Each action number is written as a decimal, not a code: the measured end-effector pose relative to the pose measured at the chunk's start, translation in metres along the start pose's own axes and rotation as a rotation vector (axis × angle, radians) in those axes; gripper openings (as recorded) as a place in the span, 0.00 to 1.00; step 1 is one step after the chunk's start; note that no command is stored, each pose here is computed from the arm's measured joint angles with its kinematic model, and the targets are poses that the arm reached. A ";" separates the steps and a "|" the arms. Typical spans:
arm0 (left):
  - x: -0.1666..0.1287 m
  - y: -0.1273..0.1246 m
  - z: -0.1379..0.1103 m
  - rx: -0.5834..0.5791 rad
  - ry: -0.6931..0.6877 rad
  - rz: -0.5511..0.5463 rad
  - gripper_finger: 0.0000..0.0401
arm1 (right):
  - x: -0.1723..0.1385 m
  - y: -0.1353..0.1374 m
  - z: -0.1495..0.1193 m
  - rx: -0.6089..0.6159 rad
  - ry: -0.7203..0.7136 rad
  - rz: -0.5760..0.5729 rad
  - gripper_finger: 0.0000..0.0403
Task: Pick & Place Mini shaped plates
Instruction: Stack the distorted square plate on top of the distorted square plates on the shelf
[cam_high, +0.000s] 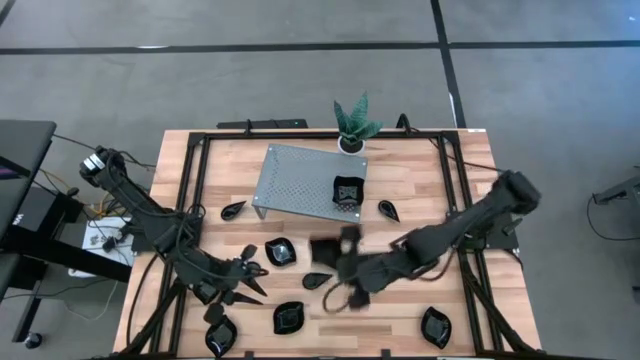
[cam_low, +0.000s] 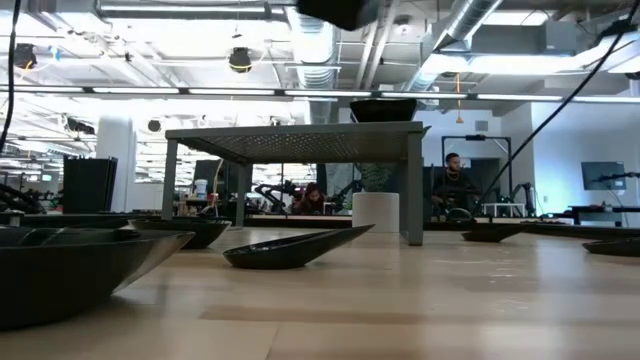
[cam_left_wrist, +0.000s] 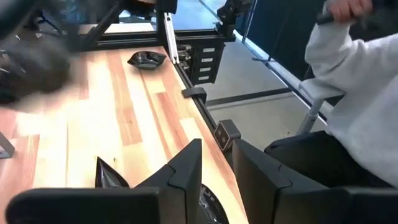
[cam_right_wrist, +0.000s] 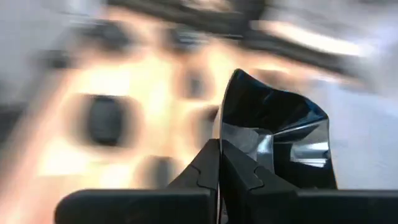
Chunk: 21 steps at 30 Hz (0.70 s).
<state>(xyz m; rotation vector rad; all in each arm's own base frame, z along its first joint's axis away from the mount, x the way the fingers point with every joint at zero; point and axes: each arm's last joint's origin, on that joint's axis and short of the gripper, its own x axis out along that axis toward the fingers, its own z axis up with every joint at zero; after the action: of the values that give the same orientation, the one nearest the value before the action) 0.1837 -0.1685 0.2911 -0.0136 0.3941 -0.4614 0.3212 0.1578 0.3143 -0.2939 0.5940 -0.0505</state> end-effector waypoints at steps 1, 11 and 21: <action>0.001 0.000 -0.001 0.002 0.004 0.001 0.23 | -0.007 -0.009 0.000 -0.001 0.011 -0.093 0.01; 0.013 -0.002 -0.008 0.016 0.049 0.012 0.23 | -0.019 -0.085 -0.025 0.177 0.263 -0.265 0.00; 0.021 -0.002 -0.014 -0.002 0.078 0.027 0.23 | 0.007 -0.112 -0.040 0.144 0.354 -0.257 0.01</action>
<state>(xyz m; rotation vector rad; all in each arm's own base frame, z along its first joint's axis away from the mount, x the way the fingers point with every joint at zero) 0.1947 -0.1783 0.2710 0.0072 0.4707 -0.4360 0.3091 0.0391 0.3111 -0.2209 0.8965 -0.3973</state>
